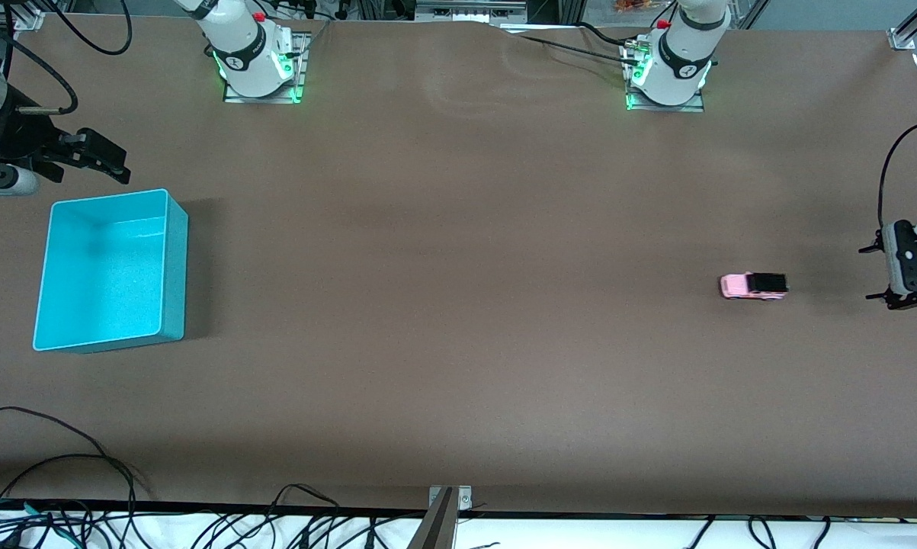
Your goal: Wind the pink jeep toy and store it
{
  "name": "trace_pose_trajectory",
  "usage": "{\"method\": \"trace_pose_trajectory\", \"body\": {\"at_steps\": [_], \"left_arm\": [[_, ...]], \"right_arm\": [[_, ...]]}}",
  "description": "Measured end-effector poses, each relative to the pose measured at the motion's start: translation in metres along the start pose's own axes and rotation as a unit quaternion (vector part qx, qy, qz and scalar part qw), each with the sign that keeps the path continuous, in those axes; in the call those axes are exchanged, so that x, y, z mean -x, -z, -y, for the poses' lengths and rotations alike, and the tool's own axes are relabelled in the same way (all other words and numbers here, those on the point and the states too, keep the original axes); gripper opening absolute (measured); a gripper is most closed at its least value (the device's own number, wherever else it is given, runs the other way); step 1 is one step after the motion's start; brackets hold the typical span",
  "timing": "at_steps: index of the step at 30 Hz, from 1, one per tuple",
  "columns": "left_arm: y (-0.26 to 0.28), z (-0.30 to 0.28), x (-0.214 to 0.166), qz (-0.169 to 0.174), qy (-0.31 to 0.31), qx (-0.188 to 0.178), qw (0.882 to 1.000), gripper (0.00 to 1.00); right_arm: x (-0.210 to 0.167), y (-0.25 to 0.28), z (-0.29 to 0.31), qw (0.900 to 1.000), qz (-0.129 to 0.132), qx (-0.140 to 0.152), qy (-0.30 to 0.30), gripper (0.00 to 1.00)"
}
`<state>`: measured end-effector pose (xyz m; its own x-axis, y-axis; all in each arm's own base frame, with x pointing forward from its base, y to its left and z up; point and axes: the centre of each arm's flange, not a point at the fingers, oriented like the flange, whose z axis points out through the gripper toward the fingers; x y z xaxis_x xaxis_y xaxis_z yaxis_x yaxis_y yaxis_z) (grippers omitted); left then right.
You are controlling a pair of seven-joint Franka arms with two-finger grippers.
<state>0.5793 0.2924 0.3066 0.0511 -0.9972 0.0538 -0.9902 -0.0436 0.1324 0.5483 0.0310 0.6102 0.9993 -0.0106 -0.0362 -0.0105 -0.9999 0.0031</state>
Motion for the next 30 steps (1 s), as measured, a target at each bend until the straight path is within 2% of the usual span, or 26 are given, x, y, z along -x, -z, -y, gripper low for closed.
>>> {"method": "trace_pose_trajectory", "body": {"at_steps": [8, 17, 24, 30], "left_arm": [[0.068, 0.009, -0.049, 0.000, 0.060, 0.029, 0.998, 1.00], [0.127, 0.022, -0.117, 0.011, 0.144, 0.062, 0.988, 1.00], [0.173, 0.017, -0.148, 0.023, 0.199, 0.051, 0.978, 1.00], [0.214, -0.004, -0.162, 0.030, 0.260, 0.040, 0.964, 1.00]], "right_arm": [[0.000, -0.001, 0.000, 1.000, 0.001, 0.000, 0.000, 1.00], [0.000, -0.001, 0.000, 1.000, 0.001, 0.000, 0.000, 1.00], [-0.001, -0.002, 0.000, 1.000, 0.002, 0.000, 0.000, 1.00], [-0.002, -0.003, -0.001, 1.000, 0.003, 0.000, -0.001, 1.00]]}}
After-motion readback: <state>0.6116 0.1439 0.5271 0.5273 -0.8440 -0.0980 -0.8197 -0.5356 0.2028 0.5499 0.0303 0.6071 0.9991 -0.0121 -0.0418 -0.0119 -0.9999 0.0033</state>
